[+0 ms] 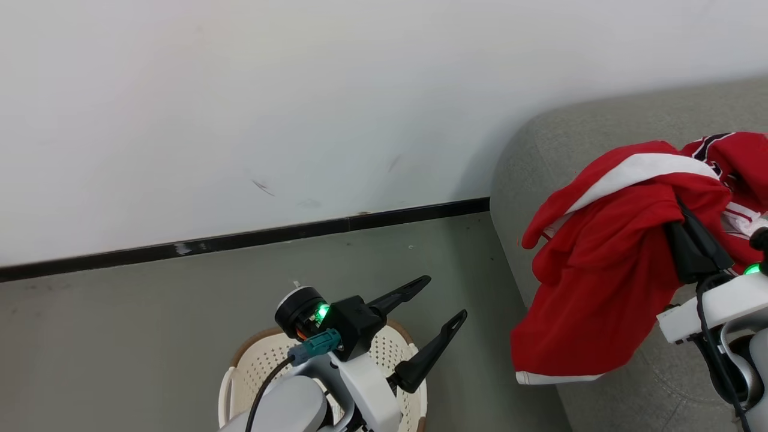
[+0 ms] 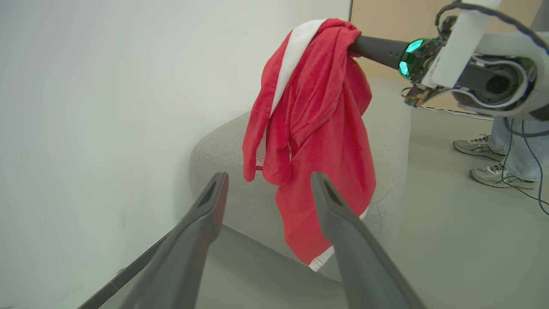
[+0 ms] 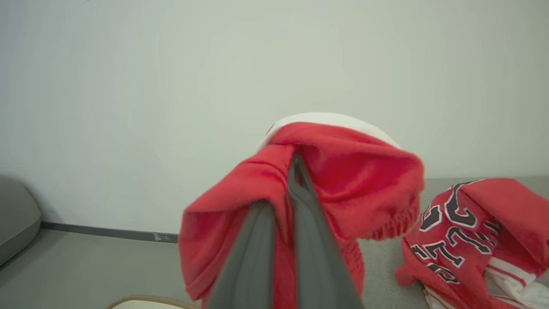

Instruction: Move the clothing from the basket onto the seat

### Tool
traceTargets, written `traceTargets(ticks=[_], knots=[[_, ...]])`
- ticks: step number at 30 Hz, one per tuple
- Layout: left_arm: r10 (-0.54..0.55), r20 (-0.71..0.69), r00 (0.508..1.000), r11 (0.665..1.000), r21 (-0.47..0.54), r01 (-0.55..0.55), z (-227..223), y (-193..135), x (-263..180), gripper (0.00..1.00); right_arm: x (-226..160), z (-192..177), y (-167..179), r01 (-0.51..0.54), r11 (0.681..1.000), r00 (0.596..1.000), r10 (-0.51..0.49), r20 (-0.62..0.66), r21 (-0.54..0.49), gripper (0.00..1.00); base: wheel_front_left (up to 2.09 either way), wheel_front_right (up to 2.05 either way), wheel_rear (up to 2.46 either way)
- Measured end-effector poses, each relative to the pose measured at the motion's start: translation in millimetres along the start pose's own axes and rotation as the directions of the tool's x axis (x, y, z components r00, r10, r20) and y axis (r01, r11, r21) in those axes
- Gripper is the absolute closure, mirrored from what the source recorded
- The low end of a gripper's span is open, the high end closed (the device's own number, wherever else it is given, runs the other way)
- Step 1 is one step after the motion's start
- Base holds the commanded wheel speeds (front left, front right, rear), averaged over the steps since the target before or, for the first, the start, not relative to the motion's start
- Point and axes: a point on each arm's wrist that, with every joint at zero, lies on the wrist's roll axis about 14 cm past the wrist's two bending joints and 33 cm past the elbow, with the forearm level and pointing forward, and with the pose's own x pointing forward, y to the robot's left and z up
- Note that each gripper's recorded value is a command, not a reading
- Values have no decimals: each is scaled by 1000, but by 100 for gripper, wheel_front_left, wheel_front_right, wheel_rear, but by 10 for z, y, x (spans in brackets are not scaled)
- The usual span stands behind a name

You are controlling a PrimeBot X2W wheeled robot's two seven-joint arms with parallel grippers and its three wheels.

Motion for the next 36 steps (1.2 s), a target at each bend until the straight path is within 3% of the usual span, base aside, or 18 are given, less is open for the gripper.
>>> traceTargets(ticks=[17,36], knots=[[-88,-14,996,996,-20,88,-117,-189,127,0,-434,103,-343,140,990,990,-140,16,-8,100,0,0,0],[-124,-36,992,991,-61,121,-267,-192,186,0,-435,479,-668,195,975,978,-184,99,-109,100,0,0,0]])
